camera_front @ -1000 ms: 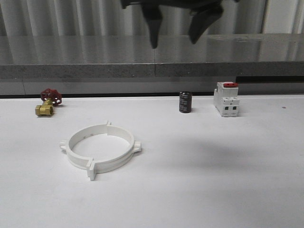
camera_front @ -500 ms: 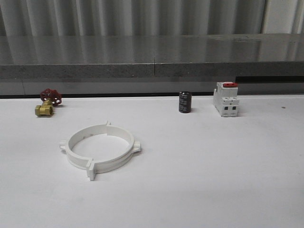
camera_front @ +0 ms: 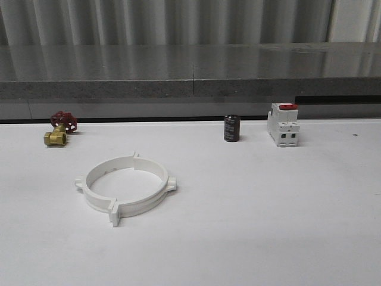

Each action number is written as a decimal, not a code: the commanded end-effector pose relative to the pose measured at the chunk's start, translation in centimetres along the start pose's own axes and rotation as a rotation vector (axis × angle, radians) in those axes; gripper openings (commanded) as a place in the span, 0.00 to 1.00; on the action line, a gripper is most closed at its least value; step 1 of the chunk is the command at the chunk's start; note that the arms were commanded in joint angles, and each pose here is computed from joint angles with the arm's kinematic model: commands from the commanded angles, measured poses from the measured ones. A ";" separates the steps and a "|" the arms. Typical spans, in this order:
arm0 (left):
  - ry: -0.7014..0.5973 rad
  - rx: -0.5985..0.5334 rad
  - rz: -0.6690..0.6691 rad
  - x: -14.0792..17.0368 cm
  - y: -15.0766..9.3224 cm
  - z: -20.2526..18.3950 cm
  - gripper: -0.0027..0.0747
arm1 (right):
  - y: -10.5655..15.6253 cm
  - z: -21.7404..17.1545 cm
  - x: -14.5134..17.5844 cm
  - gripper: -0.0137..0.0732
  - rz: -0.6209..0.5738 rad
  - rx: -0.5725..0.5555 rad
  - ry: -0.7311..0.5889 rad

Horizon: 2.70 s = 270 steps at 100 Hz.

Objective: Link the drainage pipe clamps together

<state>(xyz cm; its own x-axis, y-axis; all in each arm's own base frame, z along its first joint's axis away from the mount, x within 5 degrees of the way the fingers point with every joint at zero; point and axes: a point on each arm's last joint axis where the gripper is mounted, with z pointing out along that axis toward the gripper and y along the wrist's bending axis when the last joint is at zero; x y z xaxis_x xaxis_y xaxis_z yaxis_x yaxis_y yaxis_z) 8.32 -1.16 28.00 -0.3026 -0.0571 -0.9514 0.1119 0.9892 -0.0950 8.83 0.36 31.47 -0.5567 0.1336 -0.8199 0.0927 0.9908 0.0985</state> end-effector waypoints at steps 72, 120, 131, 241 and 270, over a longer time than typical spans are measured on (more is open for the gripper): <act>-0.095 0.023 -0.004 -1.5 -0.3 -0.3 0.01 | -0.5 -1.2 -0.7 0.08 -0.017 -0.010 -0.115; -0.095 0.023 -0.004 -1.5 -0.3 -0.3 0.01 | -1.0 -2.3 0.4 0.08 -0.146 -0.073 -0.358; -0.095 0.023 -0.004 -1.5 -0.3 -0.3 0.01 | -1.4 -2.8 1.9 0.08 -0.137 -0.083 -0.413; -0.093 0.023 -0.004 -1.5 -0.3 -0.3 0.01 | -1.9 3.1 10.5 0.08 -0.044 -0.057 -0.678; -0.093 0.023 -0.004 -1.5 -0.3 -0.3 0.01 | -1.9 3.1 10.4 0.08 -0.068 -0.050 -0.684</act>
<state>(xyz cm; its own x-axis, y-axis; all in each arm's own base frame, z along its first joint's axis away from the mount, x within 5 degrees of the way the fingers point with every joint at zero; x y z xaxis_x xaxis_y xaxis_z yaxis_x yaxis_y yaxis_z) 8.32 -1.16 28.00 -0.3026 -0.0571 -0.9514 0.1119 0.9892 -0.0950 5.66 -0.19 19.44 -0.0380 0.0596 -0.9975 0.0347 0.9977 0.0583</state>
